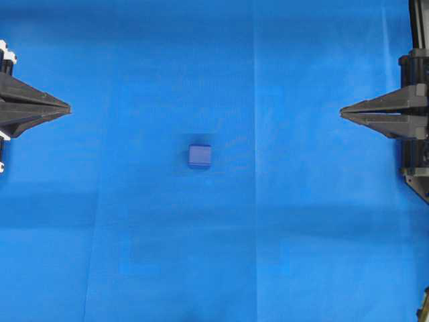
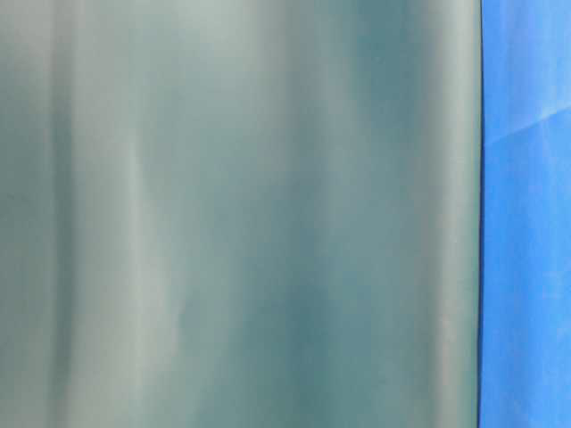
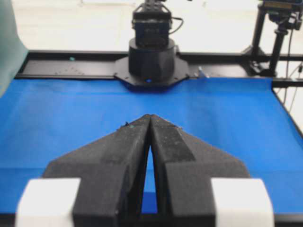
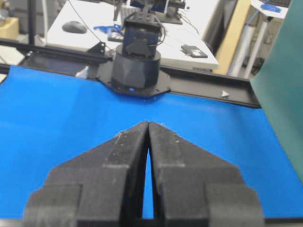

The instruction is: Handover the blue block to the right arm after grasping it with the left arm, then place it in the designated position.

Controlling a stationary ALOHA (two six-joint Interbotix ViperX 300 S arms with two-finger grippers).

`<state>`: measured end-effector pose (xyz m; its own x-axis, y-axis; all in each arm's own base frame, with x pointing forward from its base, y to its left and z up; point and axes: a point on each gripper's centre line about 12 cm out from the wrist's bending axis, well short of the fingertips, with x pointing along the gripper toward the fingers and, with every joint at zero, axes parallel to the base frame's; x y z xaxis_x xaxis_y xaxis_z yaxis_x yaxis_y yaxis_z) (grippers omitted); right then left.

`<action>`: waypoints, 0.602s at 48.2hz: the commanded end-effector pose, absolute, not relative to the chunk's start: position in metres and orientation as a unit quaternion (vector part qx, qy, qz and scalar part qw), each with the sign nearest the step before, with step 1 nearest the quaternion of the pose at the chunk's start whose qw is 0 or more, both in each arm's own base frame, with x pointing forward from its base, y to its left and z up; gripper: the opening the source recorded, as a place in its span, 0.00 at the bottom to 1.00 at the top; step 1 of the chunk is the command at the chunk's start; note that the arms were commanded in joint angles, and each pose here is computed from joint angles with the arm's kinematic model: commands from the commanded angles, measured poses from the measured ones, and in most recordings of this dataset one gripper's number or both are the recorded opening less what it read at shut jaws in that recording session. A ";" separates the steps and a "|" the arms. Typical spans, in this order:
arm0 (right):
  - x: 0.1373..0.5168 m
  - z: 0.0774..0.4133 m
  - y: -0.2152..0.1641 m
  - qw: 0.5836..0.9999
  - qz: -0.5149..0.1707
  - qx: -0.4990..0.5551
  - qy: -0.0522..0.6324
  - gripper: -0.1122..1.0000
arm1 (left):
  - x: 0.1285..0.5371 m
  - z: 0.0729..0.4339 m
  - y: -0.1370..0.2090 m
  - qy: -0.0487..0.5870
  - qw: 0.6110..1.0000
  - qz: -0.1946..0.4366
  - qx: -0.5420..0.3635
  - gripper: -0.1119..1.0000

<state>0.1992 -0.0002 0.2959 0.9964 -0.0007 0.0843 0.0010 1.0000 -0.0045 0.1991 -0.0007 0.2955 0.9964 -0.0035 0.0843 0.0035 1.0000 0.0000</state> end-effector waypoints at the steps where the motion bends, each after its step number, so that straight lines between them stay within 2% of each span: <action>1: 0.201 0.302 -0.001 0.999 -0.002 -0.007 -0.049 0.10 | 0.200 0.303 -0.003 -0.048 0.999 -0.007 -0.005 0.10; 6: 0.202 0.300 -0.001 0.999 -0.001 -0.008 -0.034 0.05 | 0.200 0.302 -0.003 -0.045 0.999 -0.007 -0.006 0.10; 29: 0.203 0.300 -0.001 1.000 -0.003 -0.005 -0.028 0.05 | 0.200 0.302 -0.003 -0.045 0.999 -0.007 0.005 0.11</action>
<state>0.2002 -0.0006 0.2904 0.9995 -0.0021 0.0322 0.0025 0.9999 -0.0136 0.1988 -0.0022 0.2949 0.9972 -0.0111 0.0736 0.0106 0.9999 0.0076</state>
